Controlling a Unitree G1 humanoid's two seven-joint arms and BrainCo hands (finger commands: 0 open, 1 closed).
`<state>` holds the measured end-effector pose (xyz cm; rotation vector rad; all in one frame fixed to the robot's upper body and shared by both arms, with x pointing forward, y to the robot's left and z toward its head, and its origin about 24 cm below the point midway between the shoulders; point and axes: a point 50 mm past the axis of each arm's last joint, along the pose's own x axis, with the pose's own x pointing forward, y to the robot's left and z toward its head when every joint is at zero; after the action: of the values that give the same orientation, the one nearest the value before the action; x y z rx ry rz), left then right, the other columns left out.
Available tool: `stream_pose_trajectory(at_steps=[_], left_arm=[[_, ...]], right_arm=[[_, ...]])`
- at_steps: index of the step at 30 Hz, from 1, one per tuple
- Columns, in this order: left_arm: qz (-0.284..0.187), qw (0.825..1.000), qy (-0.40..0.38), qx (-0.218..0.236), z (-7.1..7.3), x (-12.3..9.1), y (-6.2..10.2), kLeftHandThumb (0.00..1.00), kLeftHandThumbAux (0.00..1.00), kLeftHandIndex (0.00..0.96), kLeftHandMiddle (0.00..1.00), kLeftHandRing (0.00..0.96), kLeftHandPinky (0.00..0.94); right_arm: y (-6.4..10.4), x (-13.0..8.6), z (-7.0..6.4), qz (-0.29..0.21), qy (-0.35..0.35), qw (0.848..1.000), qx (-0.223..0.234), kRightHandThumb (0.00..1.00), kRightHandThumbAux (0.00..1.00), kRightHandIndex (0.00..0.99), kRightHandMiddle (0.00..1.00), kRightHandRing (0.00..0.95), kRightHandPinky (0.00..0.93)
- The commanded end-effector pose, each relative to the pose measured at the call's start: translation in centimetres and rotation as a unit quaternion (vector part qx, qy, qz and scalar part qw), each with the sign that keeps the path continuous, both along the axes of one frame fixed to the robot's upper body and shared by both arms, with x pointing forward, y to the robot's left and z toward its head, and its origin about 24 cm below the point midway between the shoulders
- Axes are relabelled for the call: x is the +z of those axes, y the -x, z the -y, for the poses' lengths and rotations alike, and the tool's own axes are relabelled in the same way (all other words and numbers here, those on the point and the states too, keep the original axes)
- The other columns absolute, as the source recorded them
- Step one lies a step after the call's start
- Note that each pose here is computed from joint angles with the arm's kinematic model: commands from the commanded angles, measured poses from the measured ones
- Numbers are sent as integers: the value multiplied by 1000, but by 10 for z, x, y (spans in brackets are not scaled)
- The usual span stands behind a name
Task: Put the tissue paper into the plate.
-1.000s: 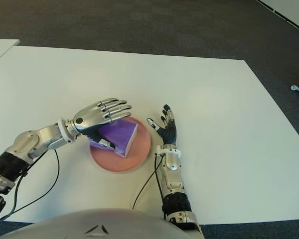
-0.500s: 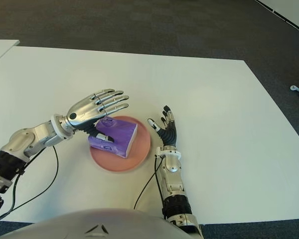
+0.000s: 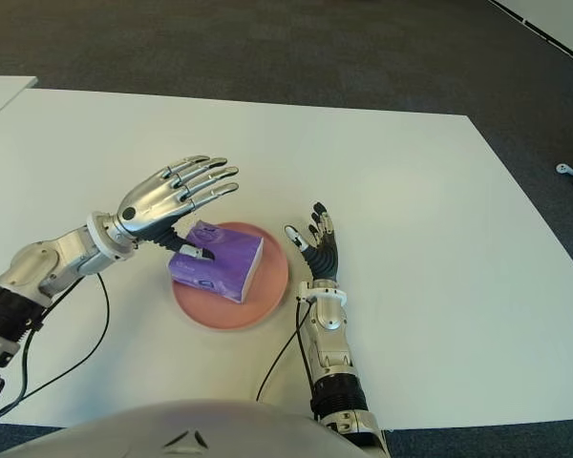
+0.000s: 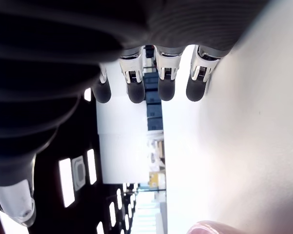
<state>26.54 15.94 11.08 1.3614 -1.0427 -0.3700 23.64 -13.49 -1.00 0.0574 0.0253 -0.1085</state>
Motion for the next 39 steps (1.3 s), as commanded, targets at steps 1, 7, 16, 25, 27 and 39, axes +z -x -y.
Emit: stream_pose_trajectory(at_steps=[1, 7, 16, 25, 27, 39], left_arm=[[-38, 997, 69, -12, -9, 10, 2, 176, 278, 0, 0, 0, 0], [-131, 974, 178, -57, -19, 18, 6, 111, 355, 0, 0, 0, 0], [-225, 925, 299, -68, -36, 13, -6, 23, 442, 0, 0, 0, 0], [-340, 862, 376, 17, -46, -39, -8, 0, 450, 0, 0, 0, 0], [-368, 843, 389, 42, -48, -53, -7, 0, 454, 0, 0, 0, 0], [-438, 757, 465, 138, -34, -97, 10, 0, 448, 0, 0, 0, 0]], right_arm=[[39, -49, -6, -145, -17, 989, -10, 136, 592, 0, 0, 0, 0], [39, -49, -7, -147, -16, 989, -6, 143, 589, 0, 0, 0, 0], [40, -48, -9, -150, -17, 989, -5, 148, 599, 0, 0, 0, 0], [40, -48, -8, -155, -15, 988, -4, 146, 594, 0, 0, 0, 0], [39, -48, -8, -154, -14, 988, -4, 142, 595, 0, 0, 0, 0], [40, -49, -6, -150, -12, 989, 0, 136, 596, 0, 0, 0, 0]])
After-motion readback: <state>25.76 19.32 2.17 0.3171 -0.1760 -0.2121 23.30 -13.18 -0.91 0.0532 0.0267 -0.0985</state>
